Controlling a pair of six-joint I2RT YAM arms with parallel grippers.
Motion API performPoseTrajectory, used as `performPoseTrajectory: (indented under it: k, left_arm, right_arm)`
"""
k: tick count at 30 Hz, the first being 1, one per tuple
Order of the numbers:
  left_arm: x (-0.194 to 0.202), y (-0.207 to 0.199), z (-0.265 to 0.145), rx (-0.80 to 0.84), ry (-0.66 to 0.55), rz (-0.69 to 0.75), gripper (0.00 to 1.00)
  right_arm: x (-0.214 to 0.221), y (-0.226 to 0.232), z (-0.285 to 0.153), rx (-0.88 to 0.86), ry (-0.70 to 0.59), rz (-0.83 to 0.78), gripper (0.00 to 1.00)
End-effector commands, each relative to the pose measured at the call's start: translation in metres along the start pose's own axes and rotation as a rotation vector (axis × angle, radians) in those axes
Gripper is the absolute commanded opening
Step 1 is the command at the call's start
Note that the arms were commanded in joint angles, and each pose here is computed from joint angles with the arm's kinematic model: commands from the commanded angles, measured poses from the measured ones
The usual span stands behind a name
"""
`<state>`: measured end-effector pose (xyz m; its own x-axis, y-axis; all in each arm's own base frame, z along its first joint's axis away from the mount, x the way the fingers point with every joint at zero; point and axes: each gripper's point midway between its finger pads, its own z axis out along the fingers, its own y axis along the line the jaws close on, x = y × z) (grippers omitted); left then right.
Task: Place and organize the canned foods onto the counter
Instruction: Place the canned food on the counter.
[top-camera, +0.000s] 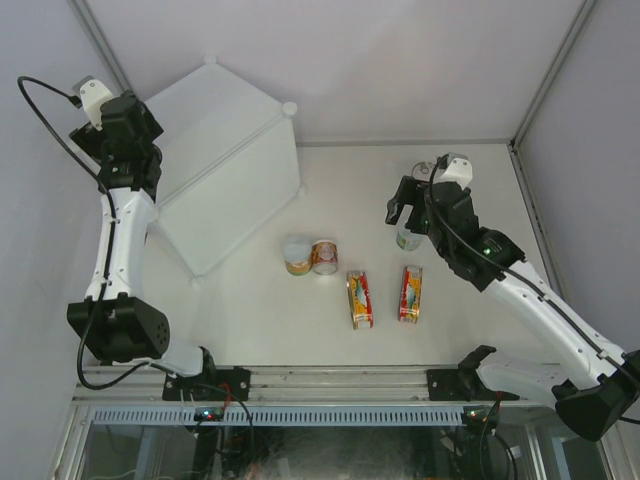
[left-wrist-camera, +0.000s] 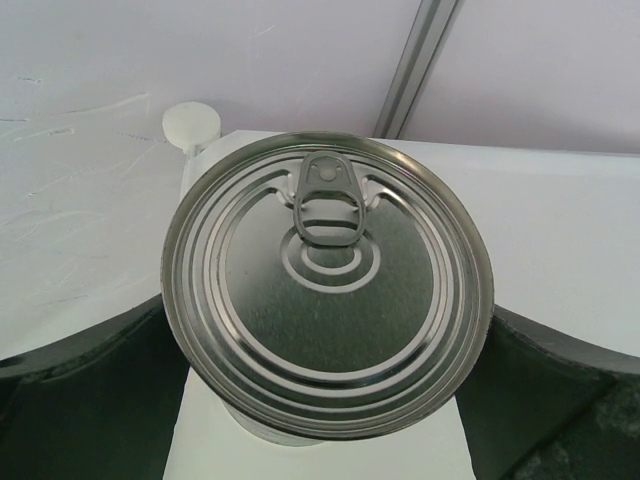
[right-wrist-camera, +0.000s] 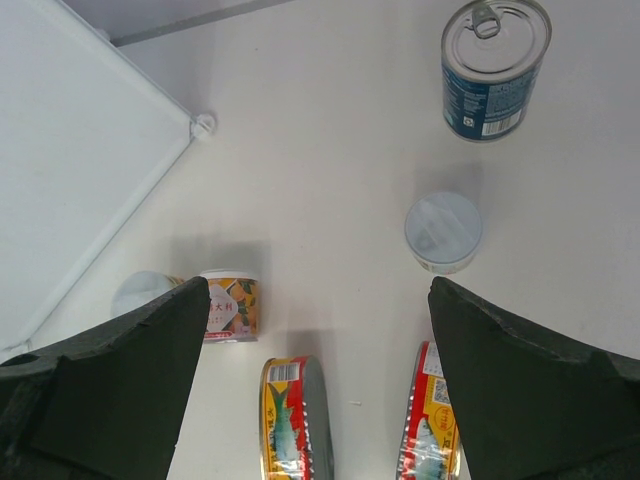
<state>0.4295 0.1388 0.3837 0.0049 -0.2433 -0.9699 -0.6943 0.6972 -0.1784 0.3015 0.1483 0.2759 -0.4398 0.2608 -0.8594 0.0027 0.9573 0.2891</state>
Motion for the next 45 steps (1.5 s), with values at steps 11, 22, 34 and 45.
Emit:
performPoseTrajectory:
  k: [11,22,34,45]
  left_arm:
    - [-0.006,0.001,-0.011,0.028,0.016,-0.049,1.0]
    - [0.005,0.006,-0.019,0.041,0.045,-0.026,1.0]
    - [-0.011,0.002,-0.016,0.04,0.033,0.024,1.0]
    - [0.003,-0.017,-0.013,0.122,0.098,0.012,1.0]
  right_arm:
    - [-0.003,0.0,-0.01,-0.024,-0.037,0.037,0.9]
    - [-0.001,0.005,-0.006,-0.043,-0.032,0.045,0.9]
    - [-0.005,0.008,0.0,-0.066,-0.033,0.045,0.9]
    - [-0.003,0.003,0.0,-0.054,-0.025,0.048,0.91]
